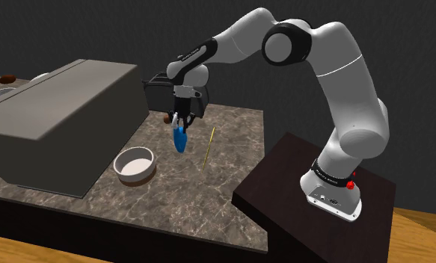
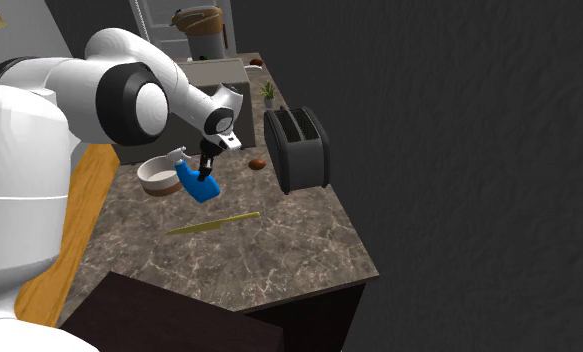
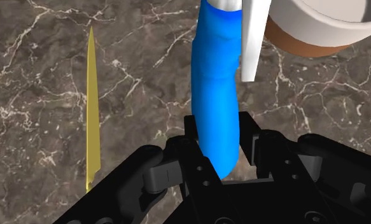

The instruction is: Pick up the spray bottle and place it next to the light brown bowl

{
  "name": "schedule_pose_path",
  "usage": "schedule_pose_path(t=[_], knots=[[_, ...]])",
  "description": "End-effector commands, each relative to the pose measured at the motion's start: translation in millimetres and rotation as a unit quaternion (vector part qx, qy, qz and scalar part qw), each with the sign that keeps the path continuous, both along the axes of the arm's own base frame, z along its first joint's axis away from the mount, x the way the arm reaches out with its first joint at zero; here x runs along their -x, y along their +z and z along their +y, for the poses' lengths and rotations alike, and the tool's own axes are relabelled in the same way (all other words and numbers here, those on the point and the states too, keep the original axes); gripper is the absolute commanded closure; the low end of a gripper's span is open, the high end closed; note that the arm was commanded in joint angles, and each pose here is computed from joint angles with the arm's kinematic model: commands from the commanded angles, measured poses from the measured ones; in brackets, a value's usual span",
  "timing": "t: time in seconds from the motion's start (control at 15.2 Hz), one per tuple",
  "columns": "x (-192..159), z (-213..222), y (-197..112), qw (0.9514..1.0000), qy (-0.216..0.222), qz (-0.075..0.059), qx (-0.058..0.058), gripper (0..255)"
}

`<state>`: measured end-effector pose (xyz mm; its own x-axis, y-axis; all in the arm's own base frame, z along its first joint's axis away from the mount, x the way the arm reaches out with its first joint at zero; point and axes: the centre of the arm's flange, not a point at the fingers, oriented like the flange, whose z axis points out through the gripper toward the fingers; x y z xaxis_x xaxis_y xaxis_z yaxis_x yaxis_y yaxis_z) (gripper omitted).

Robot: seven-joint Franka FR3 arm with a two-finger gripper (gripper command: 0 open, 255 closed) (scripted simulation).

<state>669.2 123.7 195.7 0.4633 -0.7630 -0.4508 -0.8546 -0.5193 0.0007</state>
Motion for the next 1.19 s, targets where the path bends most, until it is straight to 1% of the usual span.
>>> schedule_pose_path(t=[0.0, 0.13, 0.59, 0.66, 0.99, 1.12], knots=[[1.1, 1.6, -10.7, 1.0, 0.0, 0.0, 0.0, 255], [1.2, 1.6, -20.1, 1.0, 0.0, 0.0, 0.0, 255], [1.1, 1.6, -20.1, 1.0, 0.0, 0.0, 0.0, 255], [0.7, 1.6, -20.3, 1.0, 0.0, 0.0, 0.0, 0], [1.1, 1.6, -20.1, 1.0, 0.0, 0.0, 0.0, 0], [-5.1, -8.6, 3.5, 1.0, 0.0, 0.0, 0.0, 0]])
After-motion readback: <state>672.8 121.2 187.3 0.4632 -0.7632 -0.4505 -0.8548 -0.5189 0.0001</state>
